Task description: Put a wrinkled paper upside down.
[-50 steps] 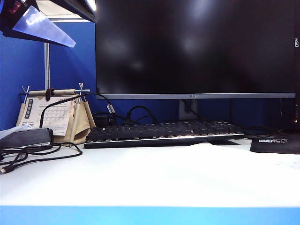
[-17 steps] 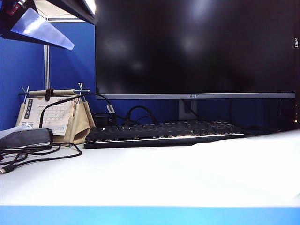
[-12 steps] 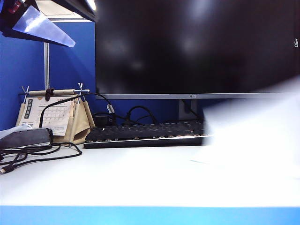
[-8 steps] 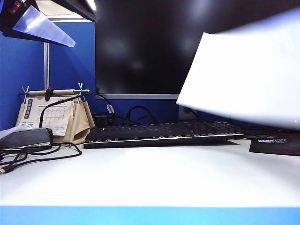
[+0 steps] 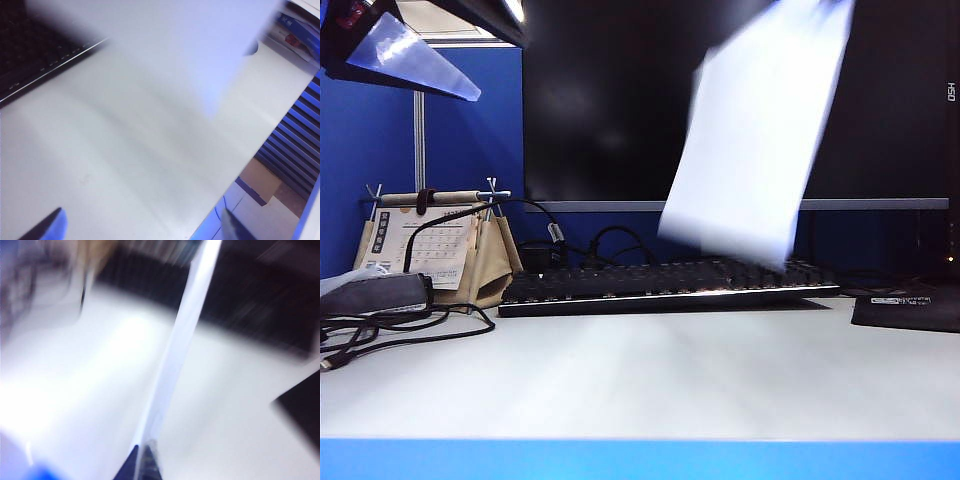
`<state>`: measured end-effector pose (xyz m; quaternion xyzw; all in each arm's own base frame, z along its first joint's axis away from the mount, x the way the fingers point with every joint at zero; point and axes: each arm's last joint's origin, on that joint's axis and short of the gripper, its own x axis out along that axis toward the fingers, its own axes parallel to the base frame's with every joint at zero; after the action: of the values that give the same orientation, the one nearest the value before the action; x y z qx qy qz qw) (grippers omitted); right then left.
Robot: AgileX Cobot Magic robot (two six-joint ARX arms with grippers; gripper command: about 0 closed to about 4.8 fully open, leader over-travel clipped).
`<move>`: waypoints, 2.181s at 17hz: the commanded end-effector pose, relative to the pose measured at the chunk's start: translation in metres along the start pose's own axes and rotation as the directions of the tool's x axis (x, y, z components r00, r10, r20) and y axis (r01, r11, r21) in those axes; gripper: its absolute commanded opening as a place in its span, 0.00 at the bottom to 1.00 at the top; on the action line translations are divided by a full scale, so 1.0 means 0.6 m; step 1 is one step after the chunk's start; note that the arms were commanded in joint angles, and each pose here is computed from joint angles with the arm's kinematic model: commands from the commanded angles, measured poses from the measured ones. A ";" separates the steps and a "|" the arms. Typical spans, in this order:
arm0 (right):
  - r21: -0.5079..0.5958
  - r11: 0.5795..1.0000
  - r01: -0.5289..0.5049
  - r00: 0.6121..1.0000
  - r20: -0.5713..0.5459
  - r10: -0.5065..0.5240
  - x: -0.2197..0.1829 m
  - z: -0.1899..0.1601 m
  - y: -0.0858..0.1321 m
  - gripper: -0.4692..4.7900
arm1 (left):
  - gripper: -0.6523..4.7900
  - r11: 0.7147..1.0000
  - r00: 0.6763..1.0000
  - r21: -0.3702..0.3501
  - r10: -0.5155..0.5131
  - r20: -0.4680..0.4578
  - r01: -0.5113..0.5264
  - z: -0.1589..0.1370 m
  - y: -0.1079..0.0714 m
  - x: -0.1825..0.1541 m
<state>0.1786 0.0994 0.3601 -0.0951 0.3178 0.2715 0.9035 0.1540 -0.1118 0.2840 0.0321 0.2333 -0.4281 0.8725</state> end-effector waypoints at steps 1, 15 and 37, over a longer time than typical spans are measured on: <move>-0.065 0.998 0.014 0.999 -0.039 -0.016 0.028 -0.028 0.033 0.08 | 0.86 1.000 1.000 -0.011 -0.005 0.013 0.005 0.004 -0.001 -0.002; -0.054 0.990 -0.127 0.976 -0.184 0.115 0.140 -0.188 0.097 0.08 | 0.86 0.999 1.000 -0.045 -0.030 0.000 0.030 0.001 -0.002 -0.002; 0.043 0.981 -0.191 0.953 -0.232 0.195 0.201 -0.258 0.067 0.37 | 0.86 0.990 0.963 -0.068 0.133 0.236 -0.120 0.023 -0.015 -0.065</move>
<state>0.1525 0.1297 0.1622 -0.0889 0.4414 0.3384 0.8263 0.1373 -0.0969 0.3107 -0.0254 0.1543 -0.3743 0.9140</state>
